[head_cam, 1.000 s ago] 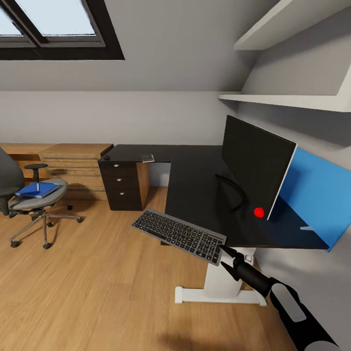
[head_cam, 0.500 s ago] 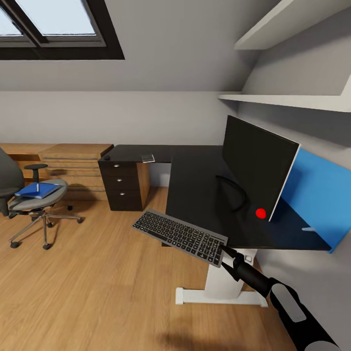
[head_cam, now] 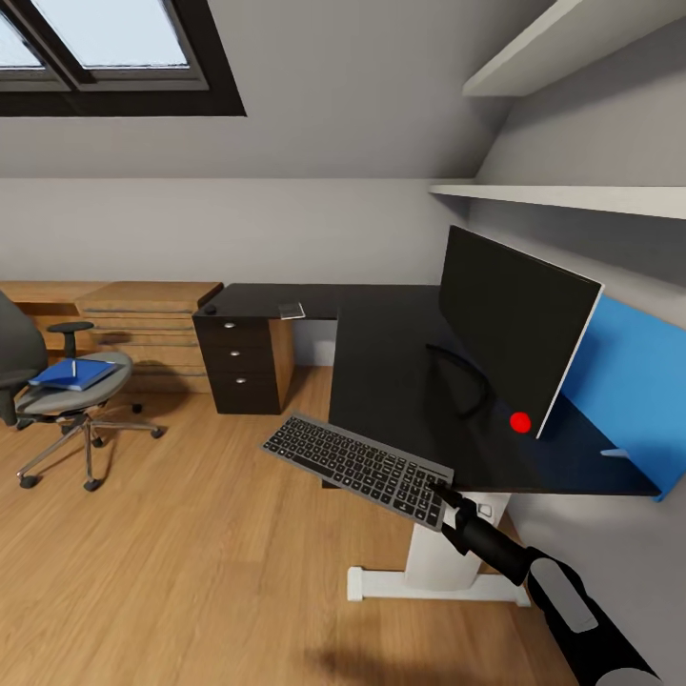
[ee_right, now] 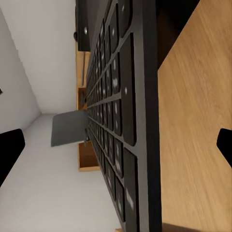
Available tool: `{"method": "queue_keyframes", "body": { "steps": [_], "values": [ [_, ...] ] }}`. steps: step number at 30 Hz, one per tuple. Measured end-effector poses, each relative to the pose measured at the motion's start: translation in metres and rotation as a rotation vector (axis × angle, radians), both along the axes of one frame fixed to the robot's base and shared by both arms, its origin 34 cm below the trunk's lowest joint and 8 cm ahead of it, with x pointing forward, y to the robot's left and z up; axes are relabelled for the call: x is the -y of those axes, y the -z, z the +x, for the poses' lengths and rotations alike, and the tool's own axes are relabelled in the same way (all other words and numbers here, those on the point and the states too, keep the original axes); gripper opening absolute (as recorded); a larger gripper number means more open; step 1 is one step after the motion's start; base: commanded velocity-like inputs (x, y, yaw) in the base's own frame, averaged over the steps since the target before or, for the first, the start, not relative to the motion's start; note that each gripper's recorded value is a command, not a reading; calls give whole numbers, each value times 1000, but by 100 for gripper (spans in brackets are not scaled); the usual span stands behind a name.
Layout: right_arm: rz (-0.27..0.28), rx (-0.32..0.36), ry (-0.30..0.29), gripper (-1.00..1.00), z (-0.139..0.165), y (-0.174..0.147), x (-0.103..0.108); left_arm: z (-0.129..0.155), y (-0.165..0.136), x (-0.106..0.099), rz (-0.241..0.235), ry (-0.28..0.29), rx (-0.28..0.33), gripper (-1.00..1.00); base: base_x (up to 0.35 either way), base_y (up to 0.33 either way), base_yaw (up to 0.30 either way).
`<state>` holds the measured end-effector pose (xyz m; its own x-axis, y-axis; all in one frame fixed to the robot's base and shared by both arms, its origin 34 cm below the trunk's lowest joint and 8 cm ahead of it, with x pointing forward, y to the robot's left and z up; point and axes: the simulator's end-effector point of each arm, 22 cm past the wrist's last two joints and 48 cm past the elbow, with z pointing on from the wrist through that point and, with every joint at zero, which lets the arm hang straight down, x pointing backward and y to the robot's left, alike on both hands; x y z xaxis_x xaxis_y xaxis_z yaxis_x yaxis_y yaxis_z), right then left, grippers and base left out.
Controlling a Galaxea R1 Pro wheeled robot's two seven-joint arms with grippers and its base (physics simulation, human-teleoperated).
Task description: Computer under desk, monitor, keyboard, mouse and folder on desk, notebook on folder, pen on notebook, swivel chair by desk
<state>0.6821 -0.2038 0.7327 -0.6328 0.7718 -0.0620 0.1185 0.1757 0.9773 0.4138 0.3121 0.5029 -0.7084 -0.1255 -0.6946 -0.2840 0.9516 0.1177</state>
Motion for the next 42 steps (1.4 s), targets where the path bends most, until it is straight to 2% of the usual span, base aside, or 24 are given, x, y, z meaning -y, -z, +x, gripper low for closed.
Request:
{"method": "queue_keyframes", "body": {
  "steps": [23,24,28,30,42],
  "values": [
    [-1,-3,-2,100,-1,1,0,0,0,-1,1,-1,-2,100,1,63,0],
    [-1,-3,-2,-100,0,1,0,0,0,-1,1,-1,-2,100,0,1,0],
    [-17,-6,-24,-100,-3,4,-6,0,0,-1,2,-2,-2,100,0,0,0],
    [-3,-2,-29,-100,-4,1,-9,0,0,-1,1,-3,-2,100,0,0,0],
    [-15,-4,-33,-100,-3,-8,-9,0,-10,-1,1,-5,-2,100,0,0,0]
  ]
}}
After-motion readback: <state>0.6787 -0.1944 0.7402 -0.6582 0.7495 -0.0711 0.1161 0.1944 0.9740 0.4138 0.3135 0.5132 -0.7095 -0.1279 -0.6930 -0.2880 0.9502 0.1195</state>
